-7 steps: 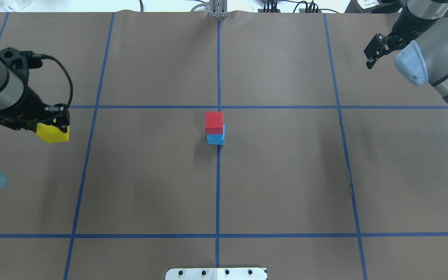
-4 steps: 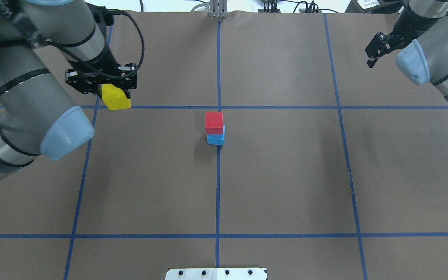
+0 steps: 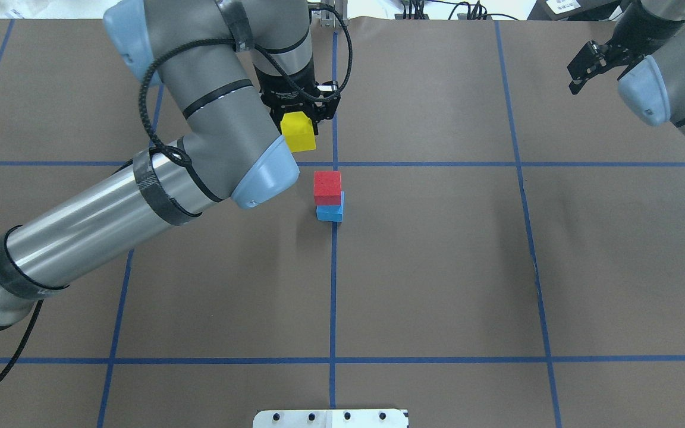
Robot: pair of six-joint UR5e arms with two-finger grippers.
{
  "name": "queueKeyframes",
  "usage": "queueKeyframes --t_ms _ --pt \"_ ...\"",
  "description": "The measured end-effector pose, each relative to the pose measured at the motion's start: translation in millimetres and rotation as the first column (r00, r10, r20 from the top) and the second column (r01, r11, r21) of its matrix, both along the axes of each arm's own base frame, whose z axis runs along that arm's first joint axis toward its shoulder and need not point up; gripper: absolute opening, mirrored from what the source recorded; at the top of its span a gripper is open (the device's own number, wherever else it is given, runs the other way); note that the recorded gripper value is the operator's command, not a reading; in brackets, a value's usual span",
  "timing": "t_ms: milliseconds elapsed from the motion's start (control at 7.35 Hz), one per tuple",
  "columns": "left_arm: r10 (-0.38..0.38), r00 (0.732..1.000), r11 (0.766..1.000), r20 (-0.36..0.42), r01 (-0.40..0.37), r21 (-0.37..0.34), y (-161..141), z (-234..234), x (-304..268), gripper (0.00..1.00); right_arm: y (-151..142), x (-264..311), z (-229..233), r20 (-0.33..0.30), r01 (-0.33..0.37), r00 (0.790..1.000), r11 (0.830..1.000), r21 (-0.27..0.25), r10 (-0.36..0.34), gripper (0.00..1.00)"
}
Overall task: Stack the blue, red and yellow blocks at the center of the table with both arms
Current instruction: 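Lift the yellow block with the left gripper and carry it over the stack, then lower the yellow block onto the red block and open the left gripper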
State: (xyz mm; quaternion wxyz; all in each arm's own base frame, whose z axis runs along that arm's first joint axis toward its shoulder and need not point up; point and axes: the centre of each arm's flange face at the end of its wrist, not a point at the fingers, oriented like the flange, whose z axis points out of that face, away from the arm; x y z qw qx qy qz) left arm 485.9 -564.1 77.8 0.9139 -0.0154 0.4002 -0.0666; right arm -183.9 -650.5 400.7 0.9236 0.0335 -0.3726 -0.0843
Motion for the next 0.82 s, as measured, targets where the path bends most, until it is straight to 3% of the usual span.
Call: queueKeyframes --t_ms 272,816 --pt "0.021 1.000 1.000 -0.004 -0.021 0.004 0 3 33 0.00 6 37 49 0.015 -0.053 0.999 0.996 0.065 0.052 1.00" --pt "0.054 0.999 0.998 0.005 -0.054 0.024 16 14 64 0.00 18 168 90 0.054 -0.218 0.974 0.975 -0.043 0.220 1.00"
